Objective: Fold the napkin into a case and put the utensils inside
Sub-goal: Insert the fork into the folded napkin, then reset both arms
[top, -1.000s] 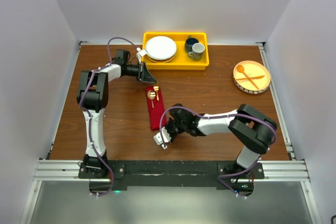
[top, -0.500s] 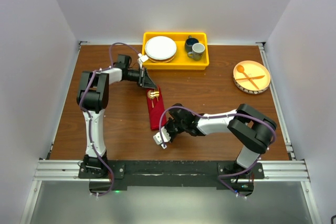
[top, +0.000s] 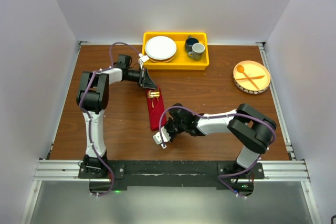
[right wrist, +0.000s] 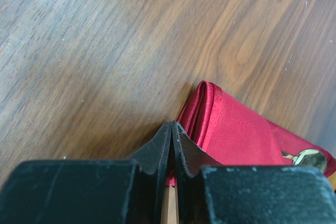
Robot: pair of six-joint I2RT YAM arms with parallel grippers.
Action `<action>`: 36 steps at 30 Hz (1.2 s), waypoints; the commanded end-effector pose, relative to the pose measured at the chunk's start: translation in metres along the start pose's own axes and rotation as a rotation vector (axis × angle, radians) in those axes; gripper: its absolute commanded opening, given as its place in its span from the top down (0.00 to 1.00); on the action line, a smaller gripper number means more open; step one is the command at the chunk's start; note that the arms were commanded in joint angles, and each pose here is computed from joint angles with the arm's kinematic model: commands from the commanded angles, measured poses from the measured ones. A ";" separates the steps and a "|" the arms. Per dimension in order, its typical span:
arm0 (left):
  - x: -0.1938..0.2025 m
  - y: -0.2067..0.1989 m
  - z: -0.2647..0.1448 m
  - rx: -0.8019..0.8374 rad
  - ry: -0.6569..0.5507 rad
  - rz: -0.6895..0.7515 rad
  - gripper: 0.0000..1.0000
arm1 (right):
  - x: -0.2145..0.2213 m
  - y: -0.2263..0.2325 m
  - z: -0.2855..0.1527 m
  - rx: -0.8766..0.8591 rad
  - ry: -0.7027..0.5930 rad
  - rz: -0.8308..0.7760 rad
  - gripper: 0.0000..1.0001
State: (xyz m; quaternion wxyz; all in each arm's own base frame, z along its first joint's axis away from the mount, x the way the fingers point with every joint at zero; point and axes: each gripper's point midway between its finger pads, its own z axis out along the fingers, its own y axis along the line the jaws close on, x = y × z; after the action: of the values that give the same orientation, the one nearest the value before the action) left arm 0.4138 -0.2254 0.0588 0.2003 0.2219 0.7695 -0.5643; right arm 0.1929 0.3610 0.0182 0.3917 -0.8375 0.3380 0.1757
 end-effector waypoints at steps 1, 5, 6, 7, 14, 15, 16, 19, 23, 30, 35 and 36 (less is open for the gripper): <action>-0.013 -0.017 -0.003 0.005 -0.007 0.110 1.00 | 0.006 0.002 0.004 -0.009 0.029 0.025 0.92; -0.007 -0.015 -0.002 0.002 0.004 0.098 1.00 | 0.006 0.001 0.004 -0.005 0.029 0.028 0.92; -0.005 -0.014 -0.002 0.004 0.007 0.092 1.00 | 0.006 0.001 0.004 -0.005 0.027 0.028 0.92; -0.002 -0.014 -0.001 0.005 0.012 0.087 1.00 | 0.006 0.001 0.004 -0.007 0.028 0.028 0.92; 0.002 -0.015 0.002 0.008 0.020 0.086 1.00 | 0.006 0.002 0.003 -0.007 0.030 0.027 0.92; 0.001 -0.015 0.002 0.006 0.019 0.091 1.00 | 0.007 0.002 0.003 -0.008 0.032 0.028 0.92; 0.002 -0.015 0.002 0.006 0.020 0.088 1.00 | 0.006 0.001 0.003 -0.006 0.031 0.025 0.92; -0.001 -0.016 0.001 -0.001 0.016 0.108 0.97 | 0.006 0.002 0.003 -0.008 0.032 0.028 0.92; -0.015 -0.016 -0.002 -0.046 0.001 0.161 0.76 | 0.006 0.001 0.003 -0.009 0.030 0.025 0.92; -0.059 -0.033 -0.016 -0.140 -0.063 0.339 0.51 | 0.005 0.001 0.002 -0.011 0.031 0.025 0.92; -0.094 -0.050 -0.031 -0.226 -0.110 0.484 0.37 | 0.004 0.000 0.001 -0.010 0.027 0.022 0.90; -0.104 -0.058 -0.037 -0.245 -0.125 0.533 0.33 | 0.003 -0.001 0.000 -0.008 0.028 0.021 0.88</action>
State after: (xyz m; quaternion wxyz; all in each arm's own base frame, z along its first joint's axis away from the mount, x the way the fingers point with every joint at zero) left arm 0.4356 -0.2189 0.0996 0.2980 0.2876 0.7778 -0.4729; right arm 0.1935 0.3614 0.0183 0.3912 -0.8355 0.3431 0.1768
